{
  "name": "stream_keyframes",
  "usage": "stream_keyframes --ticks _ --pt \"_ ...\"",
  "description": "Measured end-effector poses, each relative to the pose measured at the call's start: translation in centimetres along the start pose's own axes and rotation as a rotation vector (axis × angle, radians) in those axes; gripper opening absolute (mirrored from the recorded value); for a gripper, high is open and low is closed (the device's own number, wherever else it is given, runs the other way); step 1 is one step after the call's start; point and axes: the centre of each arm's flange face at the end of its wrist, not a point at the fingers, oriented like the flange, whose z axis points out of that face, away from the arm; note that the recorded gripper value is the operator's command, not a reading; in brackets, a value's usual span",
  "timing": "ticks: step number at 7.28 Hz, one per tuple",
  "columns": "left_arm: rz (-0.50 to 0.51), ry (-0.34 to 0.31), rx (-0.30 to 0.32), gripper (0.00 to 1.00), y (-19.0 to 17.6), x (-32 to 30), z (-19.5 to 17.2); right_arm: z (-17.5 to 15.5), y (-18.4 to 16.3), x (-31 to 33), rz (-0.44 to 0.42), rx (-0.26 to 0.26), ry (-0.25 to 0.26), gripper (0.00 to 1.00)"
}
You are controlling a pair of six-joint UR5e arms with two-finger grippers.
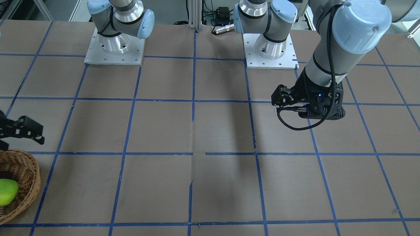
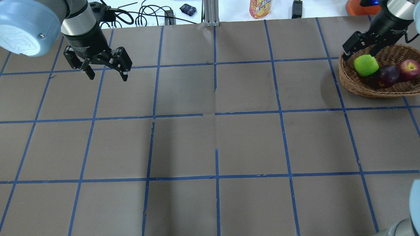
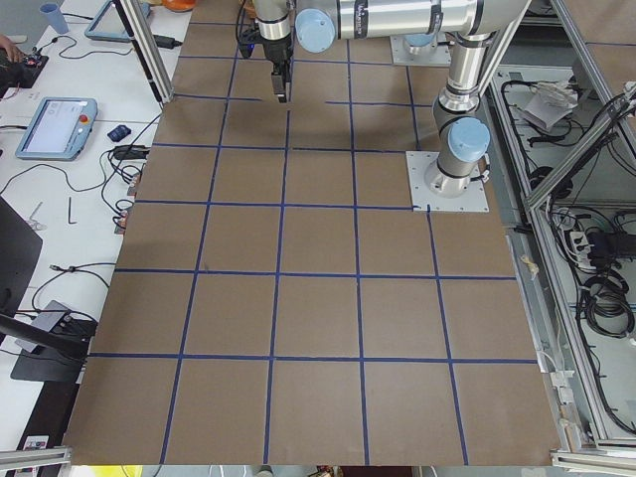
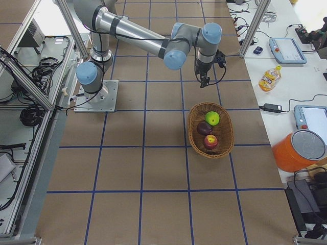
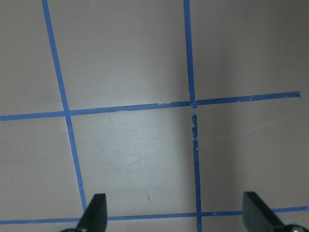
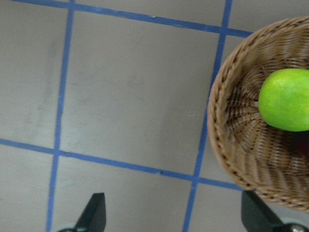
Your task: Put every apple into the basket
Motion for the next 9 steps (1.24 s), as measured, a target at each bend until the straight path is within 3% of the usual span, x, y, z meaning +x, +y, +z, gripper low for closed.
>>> stream_keyframes --ticks 3,4,6,9 --pt "0.001 -0.016 0.029 1.0 1.8 -0.3 -4.6 -4.7 2.2 -14.9 0.081 -0.016 0.01 1.0" --pt "0.006 -0.025 0.059 1.0 2.2 -0.7 -7.4 -6.8 4.1 -18.3 0.089 -0.023 0.018 1.0" --pt "0.013 -0.012 0.058 1.0 1.5 -0.7 -8.0 -9.8 6.6 -21.5 0.119 -0.019 0.022 1.0" --pt "0.009 0.034 0.094 1.0 0.1 0.3 -7.4 -11.1 6.7 -22.1 0.097 0.096 0.027 1.0"
